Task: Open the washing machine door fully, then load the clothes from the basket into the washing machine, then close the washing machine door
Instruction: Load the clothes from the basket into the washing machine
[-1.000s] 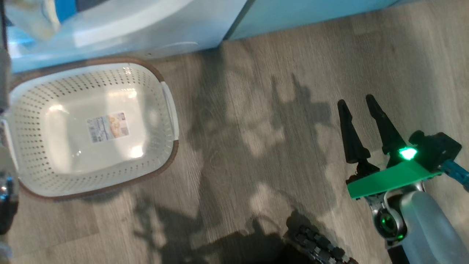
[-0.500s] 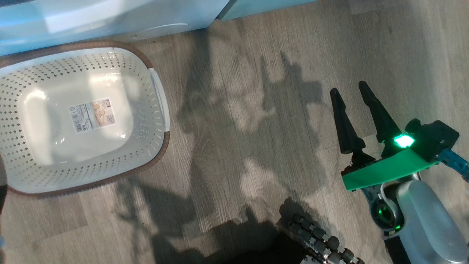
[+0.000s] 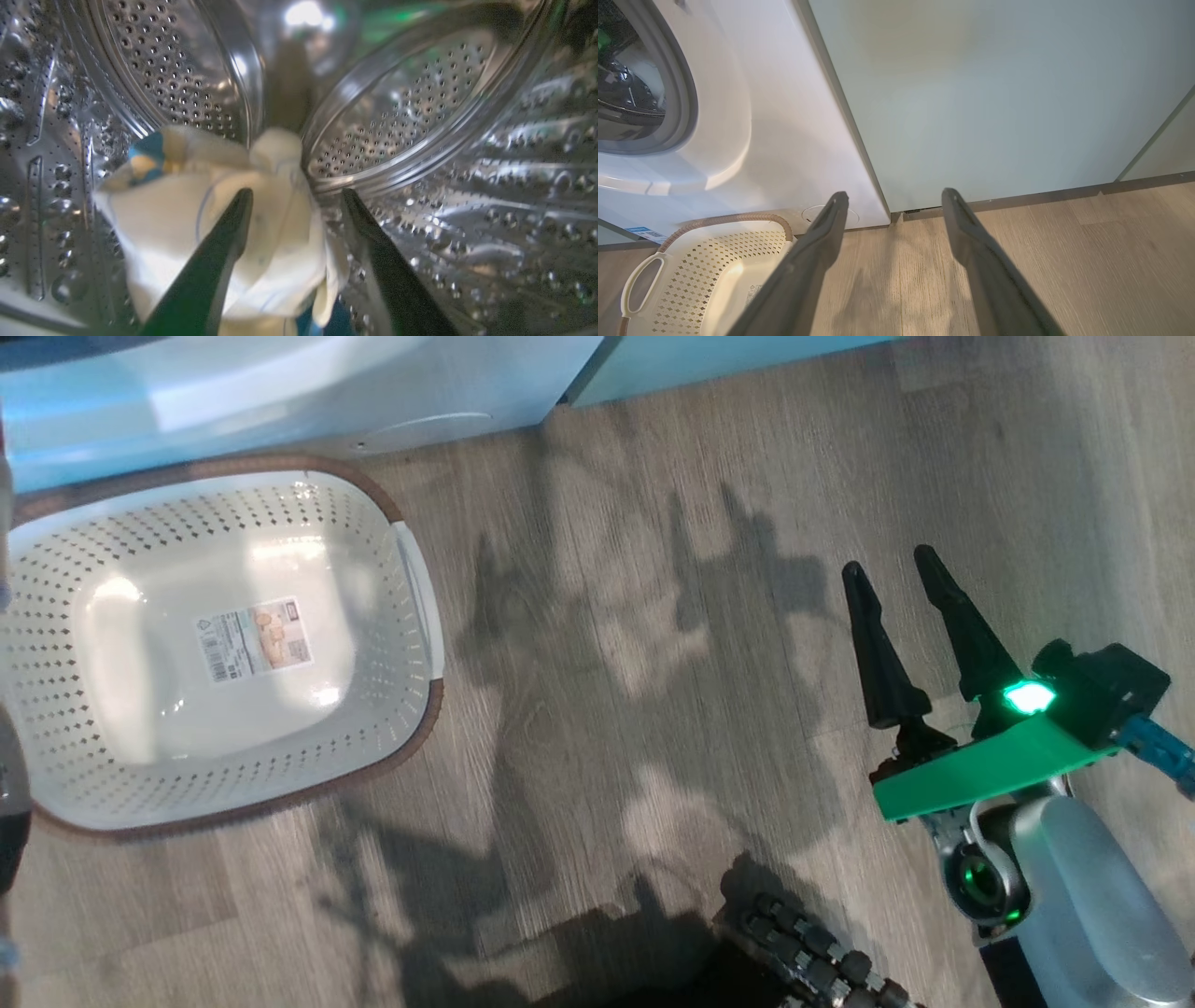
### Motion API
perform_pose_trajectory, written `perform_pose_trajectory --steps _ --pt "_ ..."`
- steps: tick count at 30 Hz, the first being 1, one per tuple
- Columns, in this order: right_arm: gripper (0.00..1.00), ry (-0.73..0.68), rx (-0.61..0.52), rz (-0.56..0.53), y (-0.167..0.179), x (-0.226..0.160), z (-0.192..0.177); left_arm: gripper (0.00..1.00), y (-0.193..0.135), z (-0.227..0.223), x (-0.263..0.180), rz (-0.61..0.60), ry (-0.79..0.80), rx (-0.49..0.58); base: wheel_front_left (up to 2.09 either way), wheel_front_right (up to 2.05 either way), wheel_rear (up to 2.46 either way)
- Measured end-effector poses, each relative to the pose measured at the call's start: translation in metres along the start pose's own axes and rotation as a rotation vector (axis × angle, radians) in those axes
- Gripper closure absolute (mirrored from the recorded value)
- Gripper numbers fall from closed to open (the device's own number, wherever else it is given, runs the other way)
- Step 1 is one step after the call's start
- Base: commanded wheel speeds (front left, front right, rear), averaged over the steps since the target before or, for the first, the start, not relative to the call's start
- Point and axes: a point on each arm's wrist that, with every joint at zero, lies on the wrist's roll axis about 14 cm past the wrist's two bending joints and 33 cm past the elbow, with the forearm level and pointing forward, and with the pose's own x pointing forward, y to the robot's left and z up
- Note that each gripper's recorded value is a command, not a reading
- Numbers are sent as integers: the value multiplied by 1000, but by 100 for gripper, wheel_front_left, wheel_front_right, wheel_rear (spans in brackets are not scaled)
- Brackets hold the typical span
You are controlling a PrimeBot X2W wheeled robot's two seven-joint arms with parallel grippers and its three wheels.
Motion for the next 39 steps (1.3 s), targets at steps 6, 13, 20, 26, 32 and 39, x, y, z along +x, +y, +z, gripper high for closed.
perform_pose_trajectory --steps 6,13,20,26,32,39 --pt "0 -27 5 10 3 -2 10 0 -6 -11 -12 -13 91 43 0 0 0" --pt "0 -84 15 24 9 -9 30 0 -29 -16 -45 -81 165 83 0 0 0" --pt "0 -98 44 36 15 -29 33 0 -40 -19 -88 -106 224 120 0 0 0" --pt "0 -142 50 60 21 -37 49 0 -45 -1 -112 -112 211 130 0 0 0" --pt "0 -161 56 75 23 -56 53 0 -38 21 -147 -99 164 149 0 0 0" --pt "0 -191 74 107 33 -68 60 0 -16 45 -189 -58 94 150 0 0 0"
